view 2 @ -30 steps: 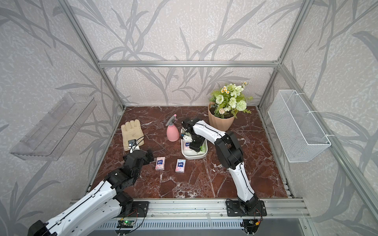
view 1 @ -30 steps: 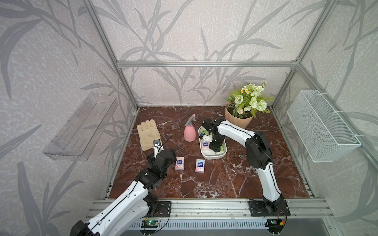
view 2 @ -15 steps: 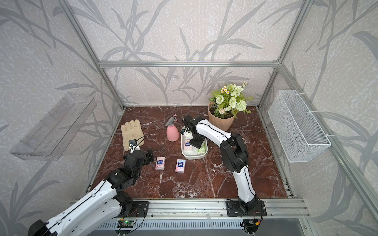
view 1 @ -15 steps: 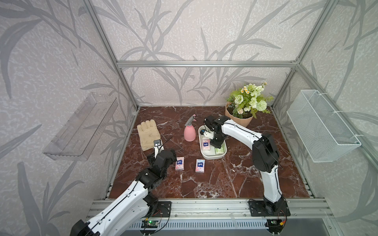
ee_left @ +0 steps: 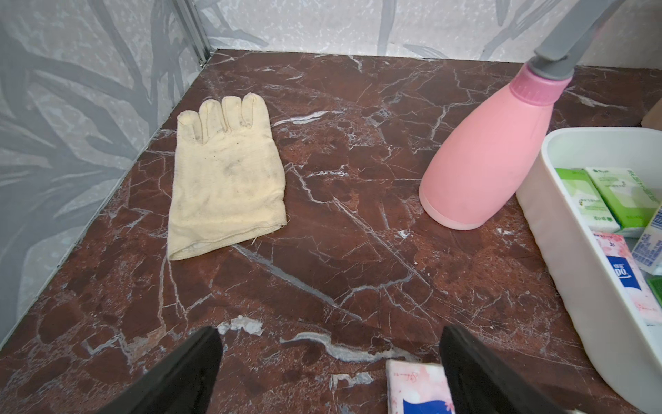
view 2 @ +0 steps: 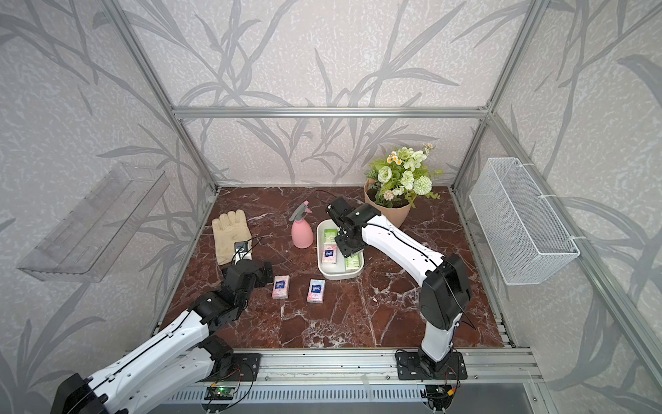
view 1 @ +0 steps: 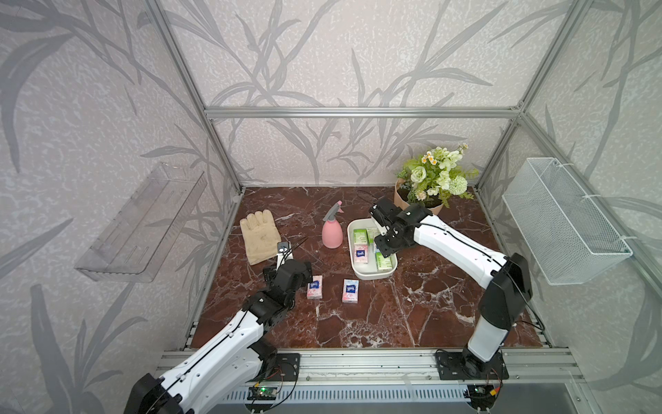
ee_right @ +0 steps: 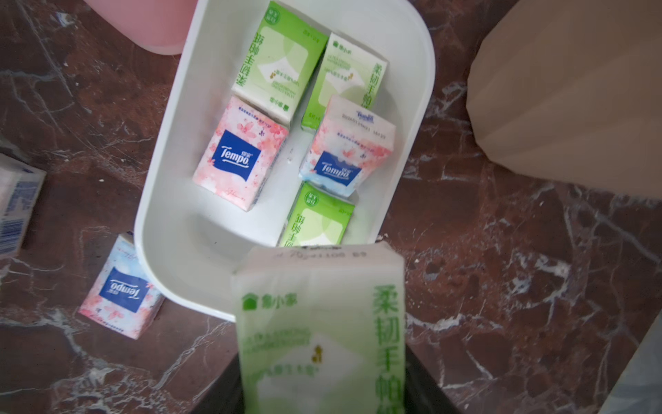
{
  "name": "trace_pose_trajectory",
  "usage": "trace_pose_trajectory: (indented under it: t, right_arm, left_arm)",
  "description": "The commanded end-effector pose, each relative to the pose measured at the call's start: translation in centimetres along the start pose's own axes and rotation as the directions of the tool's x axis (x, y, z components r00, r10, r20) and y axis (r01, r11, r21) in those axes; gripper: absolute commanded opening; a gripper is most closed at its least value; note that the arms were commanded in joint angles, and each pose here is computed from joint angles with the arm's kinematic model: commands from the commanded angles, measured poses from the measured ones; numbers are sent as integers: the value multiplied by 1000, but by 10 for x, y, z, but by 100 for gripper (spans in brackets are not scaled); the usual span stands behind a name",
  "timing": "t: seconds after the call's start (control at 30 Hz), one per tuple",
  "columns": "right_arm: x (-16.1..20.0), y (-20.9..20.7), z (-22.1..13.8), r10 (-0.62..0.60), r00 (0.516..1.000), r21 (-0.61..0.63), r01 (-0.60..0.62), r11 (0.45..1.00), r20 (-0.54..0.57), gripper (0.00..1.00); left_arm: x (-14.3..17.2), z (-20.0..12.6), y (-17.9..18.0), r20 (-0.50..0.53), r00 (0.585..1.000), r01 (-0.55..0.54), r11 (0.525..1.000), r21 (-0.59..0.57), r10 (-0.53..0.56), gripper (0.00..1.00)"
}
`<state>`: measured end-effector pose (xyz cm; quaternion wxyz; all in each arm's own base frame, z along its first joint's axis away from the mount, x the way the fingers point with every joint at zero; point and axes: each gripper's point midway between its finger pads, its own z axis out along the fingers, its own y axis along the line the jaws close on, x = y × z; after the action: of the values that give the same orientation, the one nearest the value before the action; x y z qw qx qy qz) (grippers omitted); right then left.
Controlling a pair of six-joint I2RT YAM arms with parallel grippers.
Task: Take the pocket tissues out of the storage box
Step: Pick up the pocket tissues from the storage box, then place the pocket tissues at the center of the board.
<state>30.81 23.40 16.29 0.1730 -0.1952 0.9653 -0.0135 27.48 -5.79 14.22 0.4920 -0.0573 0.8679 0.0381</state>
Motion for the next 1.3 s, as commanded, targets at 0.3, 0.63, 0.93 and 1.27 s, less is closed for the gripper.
trace_pose_trajectory:
  t: [0.3, 0.63, 0.93, 1.27]
  right_arm:
    - [84, 29, 0, 439, 898, 4, -439, 898, 22, 54]
    - [117, 58, 40, 466, 881, -45, -470, 881, -76, 55]
    - [128, 68, 77, 440, 888, -16, -446, 895, -130, 56]
    - [123, 47, 102, 423, 892, 34, -423, 905, -156, 57]
  left_arm:
    - [-11, 5, -27, -8, 1000, 19, 993, 113, -18, 100]
    - [-10, 7, -32, -18, 1000, 20, 991, 130, -17, 100]
    - [-11, 6, -27, -12, 1000, 14, 994, 112, -13, 100]
    - [-10, 6, -23, -11, 1000, 8, 996, 89, -7, 100]
